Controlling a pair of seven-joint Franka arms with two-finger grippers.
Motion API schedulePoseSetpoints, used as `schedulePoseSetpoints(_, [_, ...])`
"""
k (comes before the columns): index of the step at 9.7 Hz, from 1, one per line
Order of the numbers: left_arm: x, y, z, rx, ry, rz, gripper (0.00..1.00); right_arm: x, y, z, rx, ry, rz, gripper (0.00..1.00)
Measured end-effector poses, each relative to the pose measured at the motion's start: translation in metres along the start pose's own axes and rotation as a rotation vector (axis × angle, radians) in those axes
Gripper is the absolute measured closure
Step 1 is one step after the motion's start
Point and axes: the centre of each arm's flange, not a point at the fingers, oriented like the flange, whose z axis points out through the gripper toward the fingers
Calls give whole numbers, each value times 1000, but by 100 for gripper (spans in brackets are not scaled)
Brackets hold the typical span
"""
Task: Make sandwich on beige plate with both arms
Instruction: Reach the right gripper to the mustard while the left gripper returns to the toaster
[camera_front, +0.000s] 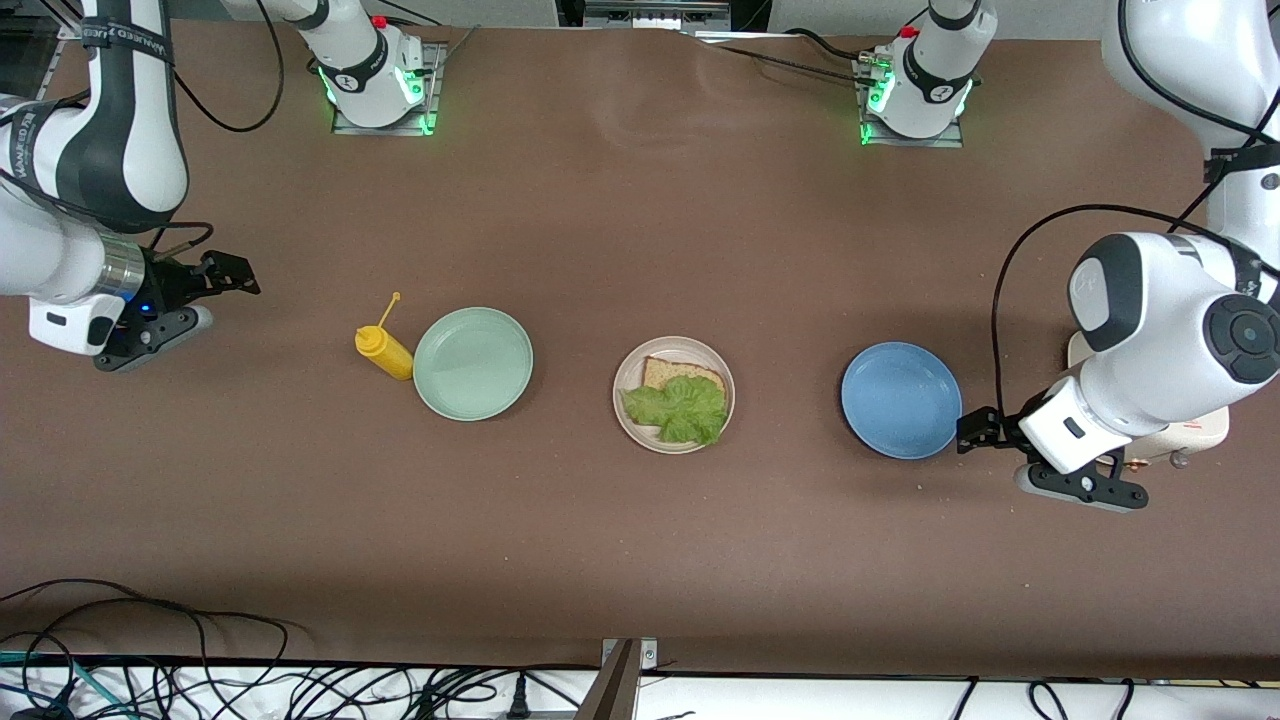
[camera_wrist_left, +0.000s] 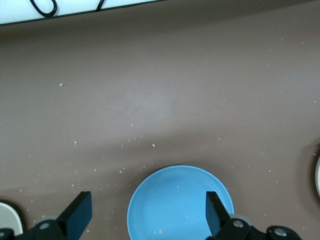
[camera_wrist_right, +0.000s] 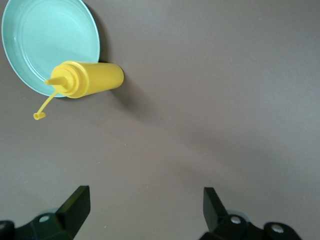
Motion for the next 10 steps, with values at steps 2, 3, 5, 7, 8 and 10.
schedulePoseSetpoints(2, [-4,-5,-25,-2,-23,-7,0,-15,13,27,108,120,-77,0])
schedulePoseSetpoints(3, [-5,-8,-36,-3,-40,-12,0,-26,23,36,144,165,-111,0])
schedulePoseSetpoints(5, [-7,-7,-58,-5,-81,-9,0,-40,34,50,204,267,-185,0])
schedulePoseSetpoints(7, [-10,-9,-74,35,-122,5,0,-44,41,61,234,377,-284,0])
schedulePoseSetpoints(8, [-11,-8,-83,37,-138,7,0,-42,40,68,255,437,-348,0])
schedulePoseSetpoints(10, [-13,-8,-103,49,-139,9,0,-41,43,95,319,551,-446,0])
